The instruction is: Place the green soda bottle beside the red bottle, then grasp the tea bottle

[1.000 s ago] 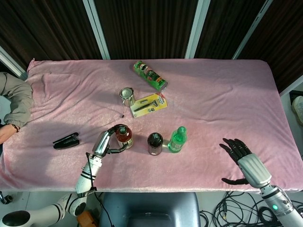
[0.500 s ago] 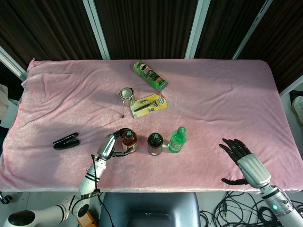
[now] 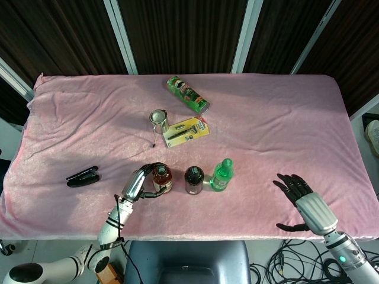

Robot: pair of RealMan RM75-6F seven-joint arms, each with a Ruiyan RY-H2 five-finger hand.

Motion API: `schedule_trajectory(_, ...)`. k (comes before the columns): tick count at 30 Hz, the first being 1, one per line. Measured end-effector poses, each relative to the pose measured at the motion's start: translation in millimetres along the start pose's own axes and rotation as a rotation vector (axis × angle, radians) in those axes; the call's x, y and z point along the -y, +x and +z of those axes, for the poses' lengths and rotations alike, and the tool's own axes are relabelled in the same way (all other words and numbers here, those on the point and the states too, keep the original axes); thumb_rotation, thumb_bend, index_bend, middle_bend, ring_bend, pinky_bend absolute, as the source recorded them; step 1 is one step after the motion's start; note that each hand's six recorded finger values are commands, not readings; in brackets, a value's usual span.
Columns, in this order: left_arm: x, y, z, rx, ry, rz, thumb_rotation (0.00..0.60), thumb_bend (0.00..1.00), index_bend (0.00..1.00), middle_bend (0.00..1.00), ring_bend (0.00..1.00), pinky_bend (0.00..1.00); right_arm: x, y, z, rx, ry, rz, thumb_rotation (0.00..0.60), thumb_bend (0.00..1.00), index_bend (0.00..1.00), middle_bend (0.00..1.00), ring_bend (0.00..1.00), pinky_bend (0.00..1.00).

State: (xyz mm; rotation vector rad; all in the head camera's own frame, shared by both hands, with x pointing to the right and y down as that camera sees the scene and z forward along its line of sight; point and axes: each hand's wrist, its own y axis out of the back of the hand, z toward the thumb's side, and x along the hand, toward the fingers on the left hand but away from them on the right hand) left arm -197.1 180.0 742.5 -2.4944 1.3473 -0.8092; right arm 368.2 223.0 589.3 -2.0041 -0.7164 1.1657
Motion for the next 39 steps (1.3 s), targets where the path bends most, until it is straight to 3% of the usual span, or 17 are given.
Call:
schedule_trajectory(4,1,-2,1,0.012,-0.010,-0.010,0.600,0.39,0.19,0.18,0.05,0.07,0,0,0,0.001,0.002,0.004,0.600,0.11,0.00,0.00,0.00,0.14)
schedule_trajectory(7,0,-3,1,0.019,-0.001,-0.015,0.600,0.38,0.10,0.15,0.04,0.06,0,0,-1,0.004,0.005,0.005,0.600,0.11,0.00,0.00,0.00,0.14)
schedule_trajectory(17,-17,-17,2,0.056,0.087,0.024,0.600,0.34,0.00,0.07,0.03,0.06,-2,3,0,0.006,0.012,0.001,0.600,0.11,0.00,0.00,0.00,0.14)
schedule_trajectory(21,-48,-37,-6,0.060,0.256,0.081,0.600,0.34,0.00,0.06,0.02,0.07,-7,7,-4,0.023,0.023,-0.017,0.600,0.11,0.00,0.00,0.00,0.14)
schedule_trajectory(24,-82,-63,-18,0.019,0.472,0.130,0.600,0.34,0.00,0.01,0.00,0.02,-9,10,-9,0.055,0.035,-0.015,0.600,0.11,0.00,0.00,0.00,0.13)
schedule_trajectory(28,-139,-121,-29,-0.125,0.798,0.201,0.600,0.34,0.00,0.00,0.00,0.00,-11,16,-17,0.126,0.081,-0.017,0.600,0.11,0.00,0.00,0.00,0.11)
schedule_trajectory(31,-174,-174,-25,-0.269,0.952,0.237,0.600,0.34,0.00,0.00,0.00,0.00,-13,21,-24,0.213,0.132,-0.021,0.600,0.11,0.00,0.00,0.00,0.11)
schedule_trajectory(34,-202,-224,-18,-0.399,1.031,0.249,0.600,0.34,0.00,0.00,0.00,0.00,-14,27,-27,0.302,0.159,-0.021,0.600,0.11,0.00,0.00,0.00,0.11)
schedule_trajectory(39,-212,-246,-12,-0.450,1.054,0.256,0.600,0.34,0.00,0.00,0.00,0.00,-11,29,-23,0.314,0.171,-0.011,0.600,0.11,0.00,0.00,0.00,0.11)
